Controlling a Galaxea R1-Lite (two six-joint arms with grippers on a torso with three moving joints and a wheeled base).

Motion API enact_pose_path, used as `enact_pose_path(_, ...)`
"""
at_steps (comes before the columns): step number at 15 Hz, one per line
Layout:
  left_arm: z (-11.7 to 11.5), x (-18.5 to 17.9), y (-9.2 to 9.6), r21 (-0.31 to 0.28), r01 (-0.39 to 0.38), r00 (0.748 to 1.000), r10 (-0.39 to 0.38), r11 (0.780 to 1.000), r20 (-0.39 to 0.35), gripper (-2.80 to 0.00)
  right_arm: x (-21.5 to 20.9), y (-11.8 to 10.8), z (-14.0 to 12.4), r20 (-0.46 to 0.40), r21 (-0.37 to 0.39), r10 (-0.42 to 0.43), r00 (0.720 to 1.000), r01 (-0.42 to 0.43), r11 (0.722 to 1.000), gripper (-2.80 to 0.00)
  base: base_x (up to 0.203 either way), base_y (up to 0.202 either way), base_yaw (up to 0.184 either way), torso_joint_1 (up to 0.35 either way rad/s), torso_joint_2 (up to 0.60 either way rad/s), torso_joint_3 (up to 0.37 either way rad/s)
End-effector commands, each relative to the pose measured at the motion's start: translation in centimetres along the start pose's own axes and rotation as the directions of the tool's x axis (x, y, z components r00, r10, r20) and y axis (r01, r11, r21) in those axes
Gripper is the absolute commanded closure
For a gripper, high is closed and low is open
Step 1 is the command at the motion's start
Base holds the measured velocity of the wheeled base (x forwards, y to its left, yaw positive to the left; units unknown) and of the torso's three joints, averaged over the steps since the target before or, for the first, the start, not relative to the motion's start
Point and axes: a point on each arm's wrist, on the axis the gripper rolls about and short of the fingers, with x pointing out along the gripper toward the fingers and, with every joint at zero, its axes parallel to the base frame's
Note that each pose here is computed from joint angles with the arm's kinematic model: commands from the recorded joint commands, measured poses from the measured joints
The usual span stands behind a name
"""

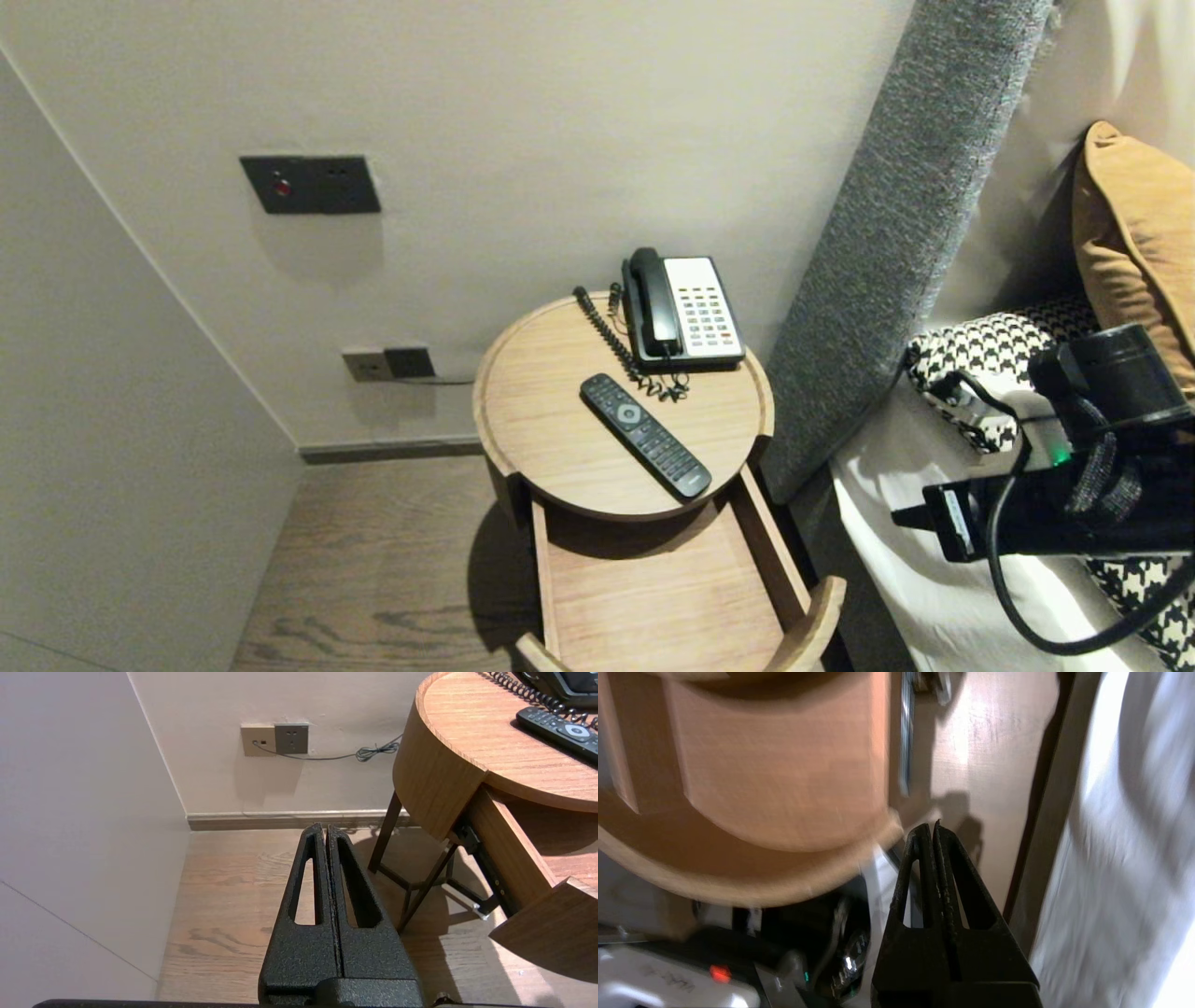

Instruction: Close the nightstand drawer

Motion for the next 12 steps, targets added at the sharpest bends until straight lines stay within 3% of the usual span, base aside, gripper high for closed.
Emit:
enact_pose_path(1,0.0,0.0,0.0,0.0,-0.001,1.0,0.001,1.0,0.001,0.0,-0.2,-0.4,-2.9,-0.052,0.017,-0.008,0.999,0.009,1.0,0.0,0.0,0.0,0.0,0.0,0.0,0.0)
enact_pose_path(5,0.0,0.0,0.0,0.0,-0.002,1.0,0.002,1.0,0.001,0.0,1.0,-0.5,-6.0,-0.077,0.014,-0.002,0.997,0.003,1.0,0.0,0.0,0.0,0.0,0.0,0.0,0.0)
enact_pose_path(12,0.0,0.0,0.0,0.0,-0.001,1.0,0.001,1.0,0.0,0.0,3.5,-0.1,-7.3,-0.151,-0.005,0.024,0.988,-0.025,1.0,0.0,0.0,0.0,0.0,0.0,0.0,0.0)
